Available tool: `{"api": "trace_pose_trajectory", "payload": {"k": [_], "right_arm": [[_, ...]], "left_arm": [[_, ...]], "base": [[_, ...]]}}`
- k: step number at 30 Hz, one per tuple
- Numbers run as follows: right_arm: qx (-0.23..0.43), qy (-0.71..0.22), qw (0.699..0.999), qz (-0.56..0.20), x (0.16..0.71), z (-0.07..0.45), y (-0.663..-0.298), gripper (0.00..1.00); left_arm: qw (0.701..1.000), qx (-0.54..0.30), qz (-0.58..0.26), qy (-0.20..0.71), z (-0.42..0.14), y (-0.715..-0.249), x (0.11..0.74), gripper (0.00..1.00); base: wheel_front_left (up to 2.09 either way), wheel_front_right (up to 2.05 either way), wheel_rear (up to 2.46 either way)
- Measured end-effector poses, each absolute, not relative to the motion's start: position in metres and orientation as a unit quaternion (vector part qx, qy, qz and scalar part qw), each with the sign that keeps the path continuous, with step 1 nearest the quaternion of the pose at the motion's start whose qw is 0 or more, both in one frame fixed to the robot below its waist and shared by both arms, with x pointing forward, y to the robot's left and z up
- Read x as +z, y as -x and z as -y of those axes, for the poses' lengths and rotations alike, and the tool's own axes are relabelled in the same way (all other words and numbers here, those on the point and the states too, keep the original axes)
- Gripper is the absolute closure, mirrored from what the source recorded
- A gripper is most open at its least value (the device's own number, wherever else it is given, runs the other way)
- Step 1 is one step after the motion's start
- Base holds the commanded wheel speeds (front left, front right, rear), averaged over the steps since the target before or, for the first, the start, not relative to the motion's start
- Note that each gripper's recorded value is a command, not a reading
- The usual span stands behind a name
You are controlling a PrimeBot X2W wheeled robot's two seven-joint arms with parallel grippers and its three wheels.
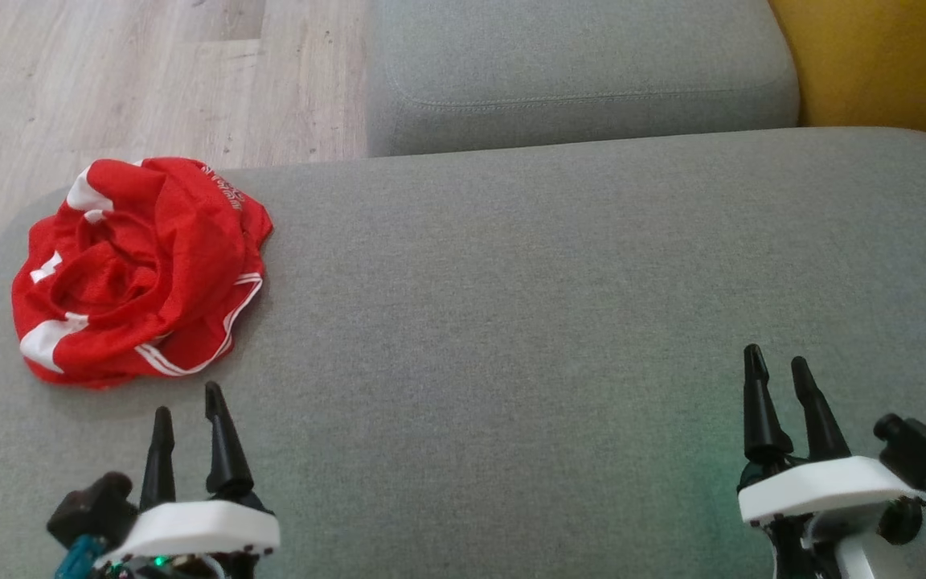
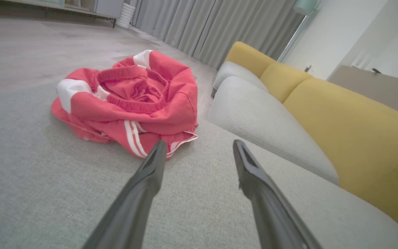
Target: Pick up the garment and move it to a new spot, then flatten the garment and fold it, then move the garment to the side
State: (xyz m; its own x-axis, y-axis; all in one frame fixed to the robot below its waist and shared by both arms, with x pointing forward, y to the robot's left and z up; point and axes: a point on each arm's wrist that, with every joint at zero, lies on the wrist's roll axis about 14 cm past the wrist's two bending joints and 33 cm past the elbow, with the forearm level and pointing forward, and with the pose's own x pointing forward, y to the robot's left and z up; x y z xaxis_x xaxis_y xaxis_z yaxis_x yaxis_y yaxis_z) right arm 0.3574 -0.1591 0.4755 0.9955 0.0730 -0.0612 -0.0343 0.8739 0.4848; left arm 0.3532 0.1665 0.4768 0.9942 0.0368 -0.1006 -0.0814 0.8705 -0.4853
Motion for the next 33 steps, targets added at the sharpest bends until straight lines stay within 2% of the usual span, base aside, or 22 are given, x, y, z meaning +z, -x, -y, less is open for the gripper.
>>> {"api": "trace_pose_trajectory", "payload": {"k": [17, 33], "right_arm": [[0.054, -0.142, 0.988, -0.017, 0.484, 0.151, -0.359, 0.00], [0.080, -0.048, 0.996, -0.004, 0.485, 0.142, -0.355, 0.00]], "left_arm": [[0.989, 0.019, -0.014, 0.147, -0.162, -0.352, 0.488, 0.00], [0.998, 0.008, 0.007, 0.062, -0.158, -0.349, 0.492, 0.00]], "base": [[0.00, 0.00, 0.00], [0.00, 0.00, 0.00]]}}
